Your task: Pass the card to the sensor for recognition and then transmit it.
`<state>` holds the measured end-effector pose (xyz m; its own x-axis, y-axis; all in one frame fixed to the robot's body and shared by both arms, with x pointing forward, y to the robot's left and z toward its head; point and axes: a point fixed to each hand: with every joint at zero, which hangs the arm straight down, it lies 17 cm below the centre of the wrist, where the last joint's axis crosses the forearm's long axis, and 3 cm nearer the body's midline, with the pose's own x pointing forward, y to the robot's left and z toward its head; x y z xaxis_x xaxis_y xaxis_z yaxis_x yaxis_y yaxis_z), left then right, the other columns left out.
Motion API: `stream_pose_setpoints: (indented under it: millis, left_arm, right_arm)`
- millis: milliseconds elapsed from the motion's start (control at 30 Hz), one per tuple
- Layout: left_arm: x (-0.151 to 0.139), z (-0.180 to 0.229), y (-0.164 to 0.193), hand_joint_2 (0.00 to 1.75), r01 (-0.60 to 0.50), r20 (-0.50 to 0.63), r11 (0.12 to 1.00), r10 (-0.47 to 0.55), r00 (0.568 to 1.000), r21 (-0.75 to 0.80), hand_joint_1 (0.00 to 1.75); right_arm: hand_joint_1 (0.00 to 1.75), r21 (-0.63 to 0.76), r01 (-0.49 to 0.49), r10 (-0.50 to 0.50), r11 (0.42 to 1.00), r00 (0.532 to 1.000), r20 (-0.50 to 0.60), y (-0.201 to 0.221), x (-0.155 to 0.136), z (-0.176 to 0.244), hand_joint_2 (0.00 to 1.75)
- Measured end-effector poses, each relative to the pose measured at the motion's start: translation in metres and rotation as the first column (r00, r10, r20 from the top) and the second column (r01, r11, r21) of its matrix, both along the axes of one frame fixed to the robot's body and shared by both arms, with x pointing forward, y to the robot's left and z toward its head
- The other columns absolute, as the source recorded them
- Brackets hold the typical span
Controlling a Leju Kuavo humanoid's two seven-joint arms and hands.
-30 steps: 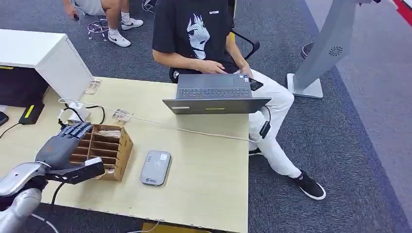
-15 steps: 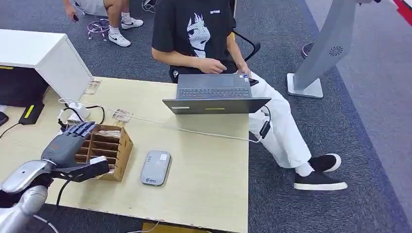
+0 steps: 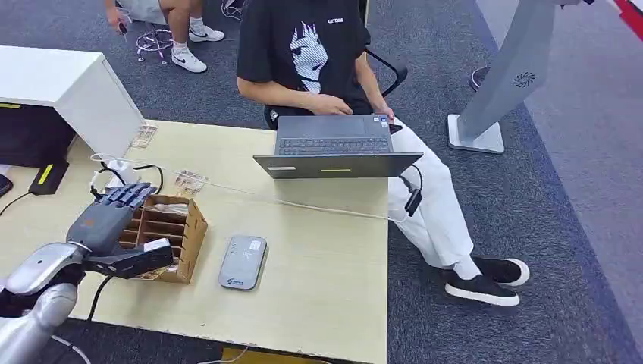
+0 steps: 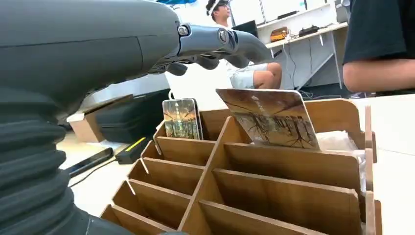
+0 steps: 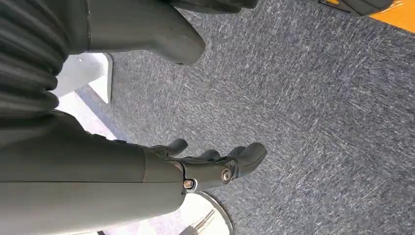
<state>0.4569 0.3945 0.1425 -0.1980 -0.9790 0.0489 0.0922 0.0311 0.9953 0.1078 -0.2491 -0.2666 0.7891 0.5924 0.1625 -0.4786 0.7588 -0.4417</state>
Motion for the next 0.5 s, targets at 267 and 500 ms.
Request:
stream_pose_setpoints:
  millis: [267,500]
  left_arm:
    - [-0.0021,-0.0047,-0.0021,1.75,-0.001,-0.003,1.000,0.001,1.000,0.010,0.00]
    - [-0.0031,-0.0009,-0.0063,1.75,-0.004,0.059,1.000,0.003,0.998,0.023,0.00]
  right_arm:
    - [0.00,-0.002,0.001,-0.001,1.000,1.000,-0.005,-0.0001,-0.0024,-0.0004,1.75]
    - [0.00,-0.005,0.000,0.000,1.000,1.000,-0.010,0.0006,-0.0037,-0.0005,1.75]
